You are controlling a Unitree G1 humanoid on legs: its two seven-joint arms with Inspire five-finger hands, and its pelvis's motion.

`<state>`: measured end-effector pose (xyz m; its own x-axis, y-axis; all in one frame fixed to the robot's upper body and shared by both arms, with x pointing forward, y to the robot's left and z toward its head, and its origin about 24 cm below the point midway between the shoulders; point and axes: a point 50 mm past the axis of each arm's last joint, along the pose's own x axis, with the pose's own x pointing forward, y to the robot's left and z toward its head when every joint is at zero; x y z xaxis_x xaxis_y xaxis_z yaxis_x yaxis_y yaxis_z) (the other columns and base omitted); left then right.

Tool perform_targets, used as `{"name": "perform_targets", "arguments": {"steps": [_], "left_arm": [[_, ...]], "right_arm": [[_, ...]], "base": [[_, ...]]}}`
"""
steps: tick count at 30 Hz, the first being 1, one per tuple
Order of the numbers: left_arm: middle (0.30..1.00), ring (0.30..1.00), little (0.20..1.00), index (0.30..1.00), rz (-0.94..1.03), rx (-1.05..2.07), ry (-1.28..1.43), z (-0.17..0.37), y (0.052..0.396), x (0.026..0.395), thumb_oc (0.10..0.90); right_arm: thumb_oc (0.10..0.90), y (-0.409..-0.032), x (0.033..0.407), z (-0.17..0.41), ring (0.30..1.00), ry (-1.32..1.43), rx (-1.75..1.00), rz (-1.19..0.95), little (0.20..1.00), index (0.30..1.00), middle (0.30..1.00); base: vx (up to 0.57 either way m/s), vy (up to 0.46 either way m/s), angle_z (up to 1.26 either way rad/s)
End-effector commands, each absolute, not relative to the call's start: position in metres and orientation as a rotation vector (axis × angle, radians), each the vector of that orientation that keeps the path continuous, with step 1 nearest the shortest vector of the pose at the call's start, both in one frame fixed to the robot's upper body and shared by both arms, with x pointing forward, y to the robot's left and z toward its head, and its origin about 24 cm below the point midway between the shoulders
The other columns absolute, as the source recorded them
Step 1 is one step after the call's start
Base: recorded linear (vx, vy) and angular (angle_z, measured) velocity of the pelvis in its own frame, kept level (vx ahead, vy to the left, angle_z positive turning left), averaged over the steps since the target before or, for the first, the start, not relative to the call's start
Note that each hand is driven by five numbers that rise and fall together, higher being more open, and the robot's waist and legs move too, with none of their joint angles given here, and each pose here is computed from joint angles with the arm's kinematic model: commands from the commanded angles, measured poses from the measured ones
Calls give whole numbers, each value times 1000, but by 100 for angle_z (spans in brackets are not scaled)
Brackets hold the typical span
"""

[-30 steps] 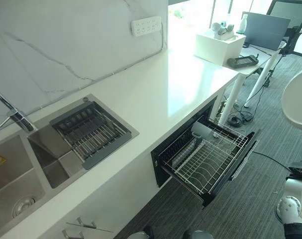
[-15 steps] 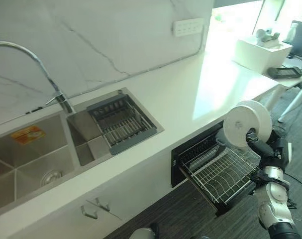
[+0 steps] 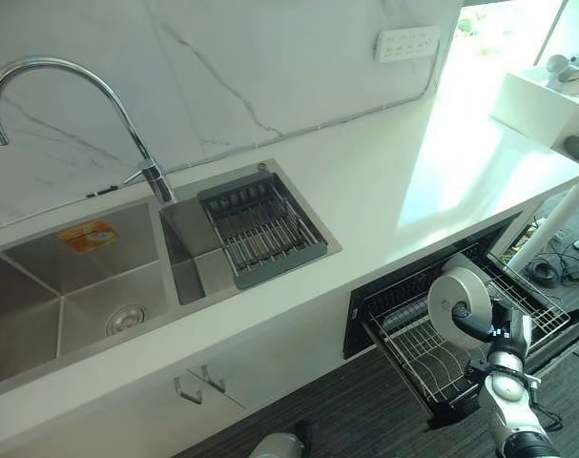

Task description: Place the dishes in the dishwasher.

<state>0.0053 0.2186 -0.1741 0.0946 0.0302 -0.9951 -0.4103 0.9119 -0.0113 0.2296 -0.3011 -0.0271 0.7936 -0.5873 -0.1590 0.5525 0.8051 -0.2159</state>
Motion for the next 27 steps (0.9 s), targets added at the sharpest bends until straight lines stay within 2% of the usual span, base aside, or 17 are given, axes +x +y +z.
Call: {"name": "perform_targets", "arguments": {"steps": [1, 4, 9, 15, 27], "left_arm": [[900, 900, 900, 900, 326, -283, 1416, -170, 234, 15, 800], [900, 900, 900, 900, 322, -278, 1417, -170, 234, 14, 800], [900, 900, 900, 900, 296, -243, 1415, -170, 235, 15, 800], [900, 900, 900, 900, 270, -210, 1418, -169, 236, 18, 800], [900, 900, 900, 900, 268, -216, 1412, -169, 234, 16, 800]], "right_arm": [[400, -315, 270, 40, 300, -107, -166, -689, 300, 300, 300], [400, -319, 263, 29, 300, -53, -195, -721, 300, 300, 300], [400, -317, 264, 24, 300, -15, -443, -658, 300, 300, 300], [400, -317, 275, 43, 300, -97, -787, -754, 300, 300, 300], [400, -309, 290, 68, 300, -283, -1147, -769, 300, 300, 300]], "base": [[11, 24, 14], [18, 15, 8], [5, 1, 1], [8, -15, 9], [-6, 15, 12]]}}
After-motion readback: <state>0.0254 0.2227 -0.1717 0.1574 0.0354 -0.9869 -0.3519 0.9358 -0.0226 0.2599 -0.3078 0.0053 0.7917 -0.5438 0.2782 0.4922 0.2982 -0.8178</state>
